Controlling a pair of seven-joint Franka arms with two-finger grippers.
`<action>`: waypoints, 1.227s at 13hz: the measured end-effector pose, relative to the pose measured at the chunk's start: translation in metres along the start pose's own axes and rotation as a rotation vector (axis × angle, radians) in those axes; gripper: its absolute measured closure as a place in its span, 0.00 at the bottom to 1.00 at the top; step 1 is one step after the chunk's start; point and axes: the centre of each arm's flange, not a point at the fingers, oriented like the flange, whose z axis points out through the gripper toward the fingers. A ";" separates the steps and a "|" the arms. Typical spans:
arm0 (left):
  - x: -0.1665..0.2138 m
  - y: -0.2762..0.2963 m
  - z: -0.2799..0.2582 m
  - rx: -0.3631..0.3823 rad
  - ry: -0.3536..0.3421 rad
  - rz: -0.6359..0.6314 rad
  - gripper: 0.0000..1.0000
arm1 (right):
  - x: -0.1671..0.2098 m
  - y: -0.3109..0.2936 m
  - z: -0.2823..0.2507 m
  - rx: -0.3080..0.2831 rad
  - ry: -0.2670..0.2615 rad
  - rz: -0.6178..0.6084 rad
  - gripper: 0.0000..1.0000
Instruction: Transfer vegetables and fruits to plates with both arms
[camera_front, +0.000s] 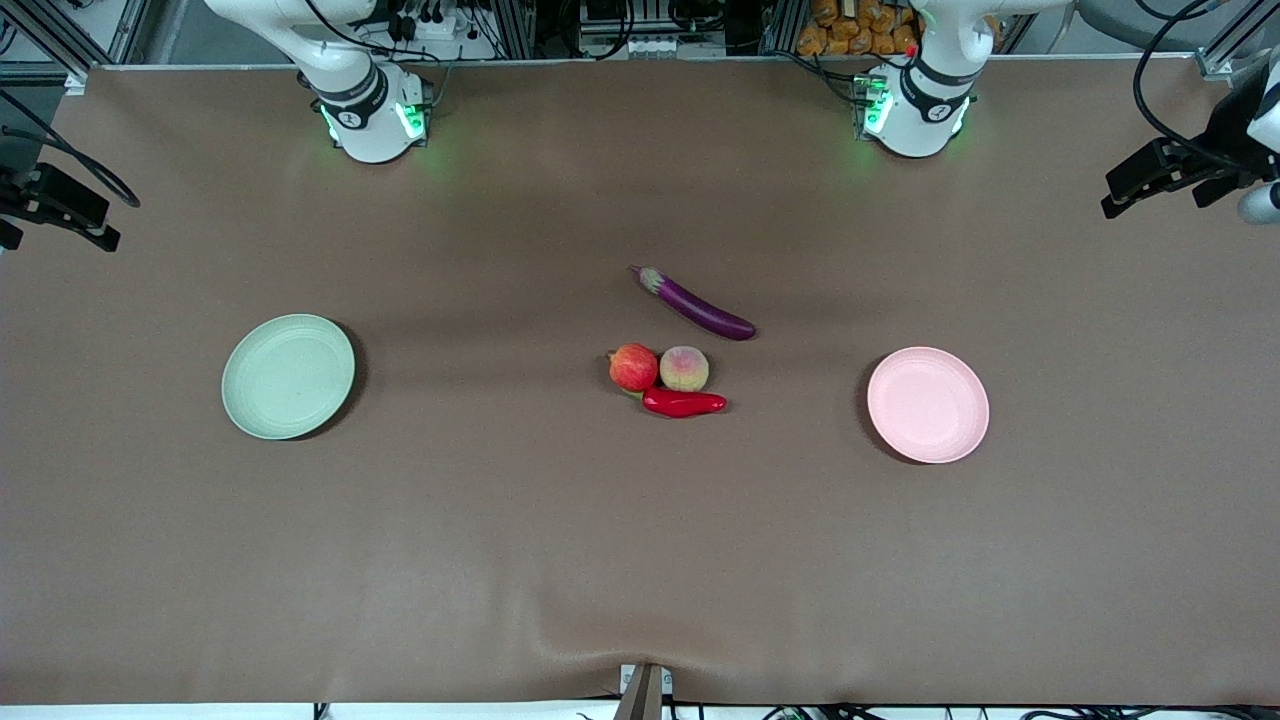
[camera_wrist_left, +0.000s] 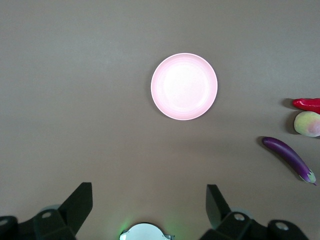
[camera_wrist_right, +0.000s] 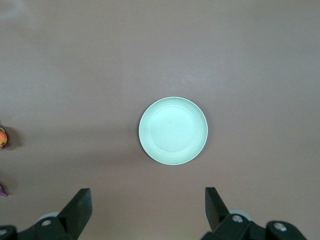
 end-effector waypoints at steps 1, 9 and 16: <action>0.000 0.000 -0.001 0.000 0.000 0.002 0.00 | 0.000 0.000 0.000 0.000 0.000 0.000 0.00; -0.001 0.004 -0.001 0.004 -0.018 0.021 0.00 | 0.000 0.000 0.000 0.000 0.000 0.000 0.00; 0.003 0.006 0.014 0.006 -0.053 0.023 0.00 | 0.000 0.000 0.000 0.000 0.000 0.001 0.00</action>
